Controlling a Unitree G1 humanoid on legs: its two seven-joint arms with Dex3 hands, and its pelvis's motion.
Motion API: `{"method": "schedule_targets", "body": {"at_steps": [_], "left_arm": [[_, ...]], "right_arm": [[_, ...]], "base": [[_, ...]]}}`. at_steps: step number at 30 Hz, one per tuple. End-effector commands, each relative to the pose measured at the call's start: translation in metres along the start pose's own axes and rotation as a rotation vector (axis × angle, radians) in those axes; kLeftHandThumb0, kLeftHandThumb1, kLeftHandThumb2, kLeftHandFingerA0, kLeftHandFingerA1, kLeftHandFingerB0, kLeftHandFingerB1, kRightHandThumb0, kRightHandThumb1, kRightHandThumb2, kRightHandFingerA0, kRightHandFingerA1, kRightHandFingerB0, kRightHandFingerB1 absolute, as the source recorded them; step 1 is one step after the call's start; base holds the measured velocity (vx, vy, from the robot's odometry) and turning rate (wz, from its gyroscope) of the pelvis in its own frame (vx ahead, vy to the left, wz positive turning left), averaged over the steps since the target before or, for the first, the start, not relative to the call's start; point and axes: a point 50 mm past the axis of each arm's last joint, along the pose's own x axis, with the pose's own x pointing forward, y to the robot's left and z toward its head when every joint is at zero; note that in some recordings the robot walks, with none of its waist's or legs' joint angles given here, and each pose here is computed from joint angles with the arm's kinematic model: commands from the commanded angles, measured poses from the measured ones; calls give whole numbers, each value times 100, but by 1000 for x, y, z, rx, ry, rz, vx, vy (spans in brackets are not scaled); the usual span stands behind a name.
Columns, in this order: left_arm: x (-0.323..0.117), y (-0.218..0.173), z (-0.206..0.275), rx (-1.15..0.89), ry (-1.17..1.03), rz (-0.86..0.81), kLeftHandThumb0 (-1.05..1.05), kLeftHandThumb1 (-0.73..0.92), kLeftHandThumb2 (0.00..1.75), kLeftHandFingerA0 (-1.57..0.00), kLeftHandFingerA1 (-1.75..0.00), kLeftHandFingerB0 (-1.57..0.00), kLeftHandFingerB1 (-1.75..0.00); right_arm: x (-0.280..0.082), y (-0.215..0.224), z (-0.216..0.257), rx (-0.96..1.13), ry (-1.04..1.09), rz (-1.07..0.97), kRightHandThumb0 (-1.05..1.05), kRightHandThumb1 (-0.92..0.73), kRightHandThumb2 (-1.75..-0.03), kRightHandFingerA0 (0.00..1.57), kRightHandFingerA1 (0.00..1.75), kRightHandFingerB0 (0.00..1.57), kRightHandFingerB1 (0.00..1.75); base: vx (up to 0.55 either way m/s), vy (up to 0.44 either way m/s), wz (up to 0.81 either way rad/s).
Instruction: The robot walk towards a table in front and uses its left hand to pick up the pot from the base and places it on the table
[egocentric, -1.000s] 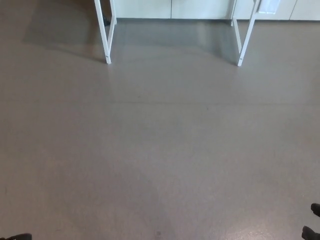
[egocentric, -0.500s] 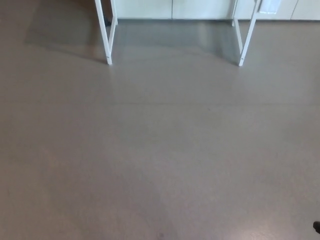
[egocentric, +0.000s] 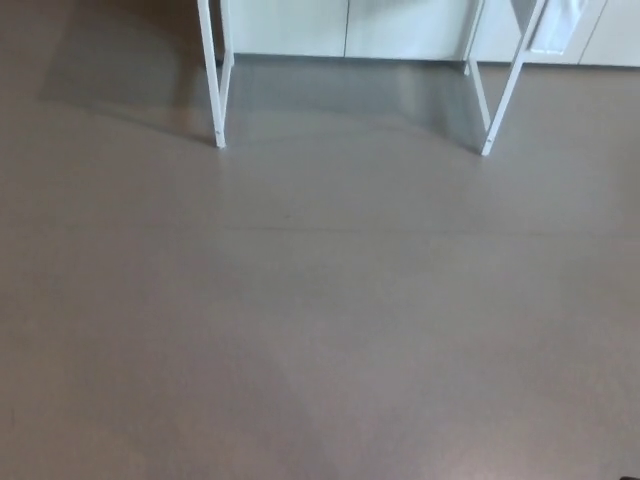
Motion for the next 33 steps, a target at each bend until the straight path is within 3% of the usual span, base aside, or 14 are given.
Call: {"method": "schedule_targets", "body": {"at_steps": [1, 21, 22, 23, 24, 33], "left_arm": [[-3, 0, -3, 14, -14, -6, -31, 52, 56, -56, -42, -51, -37], [0, -1, 0, 19, -21, 5, -35, 50, 55, -58, -41, -53, -37], [0, -1, 1, 21, -22, 5, -35, 50, 55, -58, -41, -52, -37], [0, -1, 1, 23, -23, 4, -35, 50, 55, -58, -41, -52, -37], [-1, 0, 1, 25, -24, 5, -34, 50, 55, -58, -41, -52, -37], [0, -1, 4, 37, -30, 3, -33, 51, 55, -58, -42, -52, -37]], "right_arm": [[-2, -8, 2, -21, -19, -6, -41, -34, -70, 63, 61, 43, 55], [1, -8, 5, -36, -18, -11, -45, -34, -72, 64, 62, 44, 55], [2, -7, 5, -36, -19, -11, -37, -43, -53, 69, 57, 50, 47], [3, -7, 6, -35, -20, -12, -37, -43, -53, 69, 57, 50, 47], [3, -7, 6, -35, -18, -13, -44, -34, -72, 64, 64, 45, 55], [5, -7, 7, -32, -21, -3, -42, -35, -72, 61, 62, 42, 55]], "base": [[234, 114, 6], [230, -111, 10], [179, 70, -16], [198, 83, -20], [204, 126, -17], [200, 225, 0]]}}
